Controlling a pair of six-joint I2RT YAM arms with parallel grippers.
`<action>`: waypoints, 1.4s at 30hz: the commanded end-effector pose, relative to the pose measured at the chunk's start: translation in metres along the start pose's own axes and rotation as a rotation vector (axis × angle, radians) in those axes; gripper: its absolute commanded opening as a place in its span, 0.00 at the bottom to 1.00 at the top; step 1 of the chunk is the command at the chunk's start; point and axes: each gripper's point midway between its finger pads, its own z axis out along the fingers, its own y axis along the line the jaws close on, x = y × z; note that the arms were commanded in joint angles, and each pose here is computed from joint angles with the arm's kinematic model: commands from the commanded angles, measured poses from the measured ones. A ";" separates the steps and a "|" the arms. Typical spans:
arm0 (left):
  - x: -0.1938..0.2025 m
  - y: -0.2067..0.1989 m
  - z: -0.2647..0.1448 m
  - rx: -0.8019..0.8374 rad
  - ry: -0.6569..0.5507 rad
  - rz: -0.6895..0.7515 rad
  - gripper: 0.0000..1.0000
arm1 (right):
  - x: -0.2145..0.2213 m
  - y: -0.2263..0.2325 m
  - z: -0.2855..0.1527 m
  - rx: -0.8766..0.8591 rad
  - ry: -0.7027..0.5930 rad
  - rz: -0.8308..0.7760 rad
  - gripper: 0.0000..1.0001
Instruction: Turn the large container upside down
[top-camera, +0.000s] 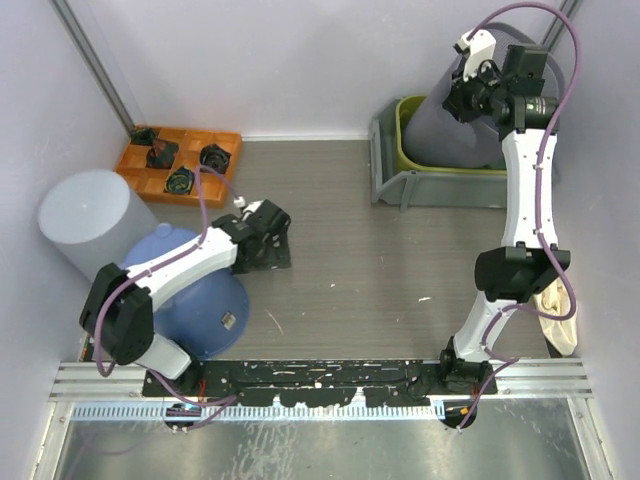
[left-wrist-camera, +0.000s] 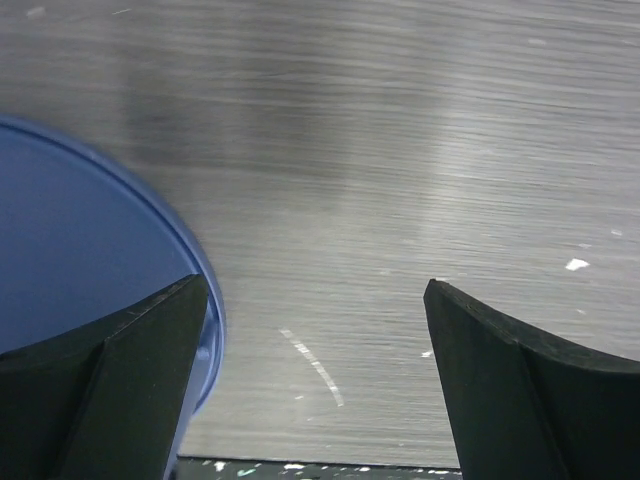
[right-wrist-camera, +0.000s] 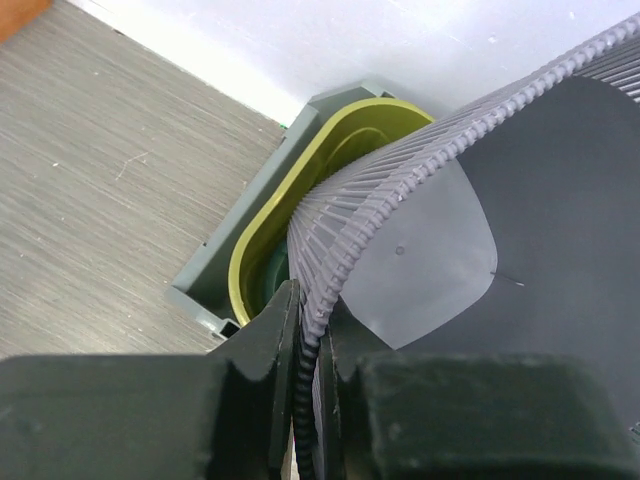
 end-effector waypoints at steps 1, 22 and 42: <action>0.009 0.056 -0.016 -0.137 0.040 -0.097 0.93 | -0.075 -0.004 -0.071 0.201 -0.189 -0.093 0.00; -0.016 0.168 0.011 -0.272 0.141 -0.433 0.96 | -0.118 0.048 -0.117 0.055 -0.343 -0.124 0.00; -0.035 0.238 -0.001 -0.486 0.041 -0.625 0.98 | -0.177 0.202 -0.195 -0.930 -0.544 0.222 0.01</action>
